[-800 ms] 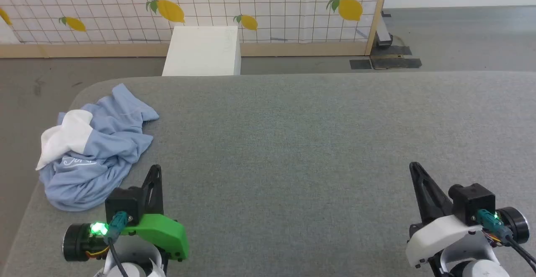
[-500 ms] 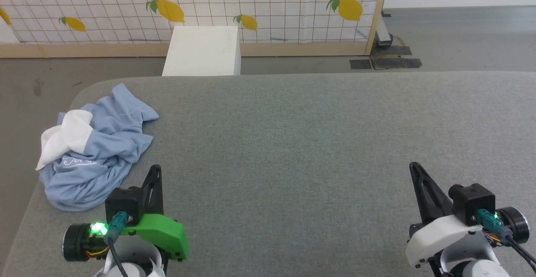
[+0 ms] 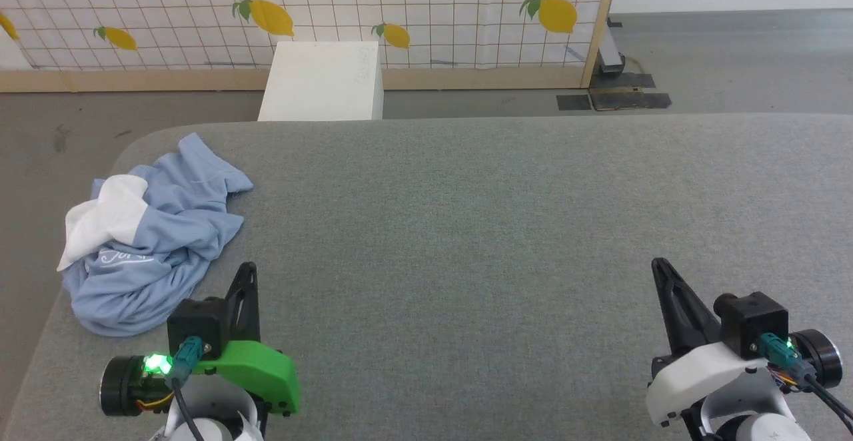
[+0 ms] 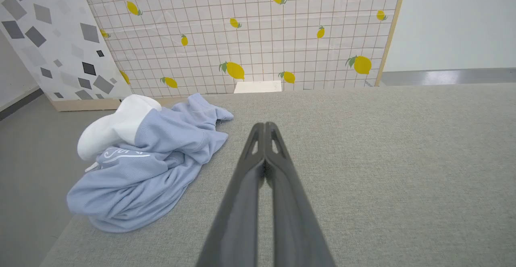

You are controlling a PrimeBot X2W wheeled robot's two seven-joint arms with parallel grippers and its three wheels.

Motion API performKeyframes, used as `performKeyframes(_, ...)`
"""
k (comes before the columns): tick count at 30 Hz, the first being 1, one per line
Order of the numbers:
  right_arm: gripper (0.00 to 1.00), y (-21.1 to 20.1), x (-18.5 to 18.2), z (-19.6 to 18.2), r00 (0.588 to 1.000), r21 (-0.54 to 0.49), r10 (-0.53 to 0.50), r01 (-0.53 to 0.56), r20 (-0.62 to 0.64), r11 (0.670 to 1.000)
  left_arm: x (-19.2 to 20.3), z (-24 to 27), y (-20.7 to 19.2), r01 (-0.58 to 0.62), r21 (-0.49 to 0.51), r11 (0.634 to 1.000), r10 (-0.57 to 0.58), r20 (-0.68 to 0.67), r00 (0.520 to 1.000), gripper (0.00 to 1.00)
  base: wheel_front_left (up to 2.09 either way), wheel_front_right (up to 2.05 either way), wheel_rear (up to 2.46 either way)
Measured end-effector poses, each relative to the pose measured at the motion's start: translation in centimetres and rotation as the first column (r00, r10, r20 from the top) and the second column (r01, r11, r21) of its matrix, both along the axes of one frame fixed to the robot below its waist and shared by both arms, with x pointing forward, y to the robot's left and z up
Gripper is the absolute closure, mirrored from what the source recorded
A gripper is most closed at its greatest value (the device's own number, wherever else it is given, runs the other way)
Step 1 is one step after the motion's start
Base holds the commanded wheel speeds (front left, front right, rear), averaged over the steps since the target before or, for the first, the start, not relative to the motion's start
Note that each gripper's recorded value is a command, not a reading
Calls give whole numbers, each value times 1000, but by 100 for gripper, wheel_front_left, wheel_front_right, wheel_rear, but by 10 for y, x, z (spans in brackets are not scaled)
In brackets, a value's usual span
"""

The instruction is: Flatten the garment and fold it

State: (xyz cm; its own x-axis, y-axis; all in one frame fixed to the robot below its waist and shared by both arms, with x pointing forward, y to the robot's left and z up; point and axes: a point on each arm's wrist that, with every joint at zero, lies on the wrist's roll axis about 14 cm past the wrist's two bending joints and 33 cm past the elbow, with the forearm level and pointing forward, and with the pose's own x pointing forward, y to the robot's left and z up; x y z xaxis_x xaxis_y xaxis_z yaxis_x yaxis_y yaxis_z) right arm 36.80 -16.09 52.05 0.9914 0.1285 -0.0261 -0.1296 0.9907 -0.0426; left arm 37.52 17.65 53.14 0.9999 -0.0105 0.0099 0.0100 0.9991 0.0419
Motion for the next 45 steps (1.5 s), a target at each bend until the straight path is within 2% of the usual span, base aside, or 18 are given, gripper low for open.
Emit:
performKeyframes(8, 100, 0, 0, 0, 1000, 0, 0, 0, 0, 1000, 0, 0, 0, 0, 0, 1000, 0, 0, 1000, 100, 0, 0, 0)
performKeyframes(9, 0, 0, 0, 0, 1000, 0, 0, 0, 0, 1000, 0, 0, 0, 1, -1, 1000, -1, 0, 1000, 0, 0, 0, 0)
performKeyframes(25, 0, 5, 3, -1, 1000, 1, 14, -14, 2, 1000, -4, -4, 4, -16, -15, 1000, 16, -1, 1000, 0, 0, 0, 0)
performKeyframes(45, 0, 49, 21, -1, 989, 10, 145, -145, 19, 989, -33, -7, 51, -177, -34, 984, 177, 14, 984, 0, 0, 0, 0)
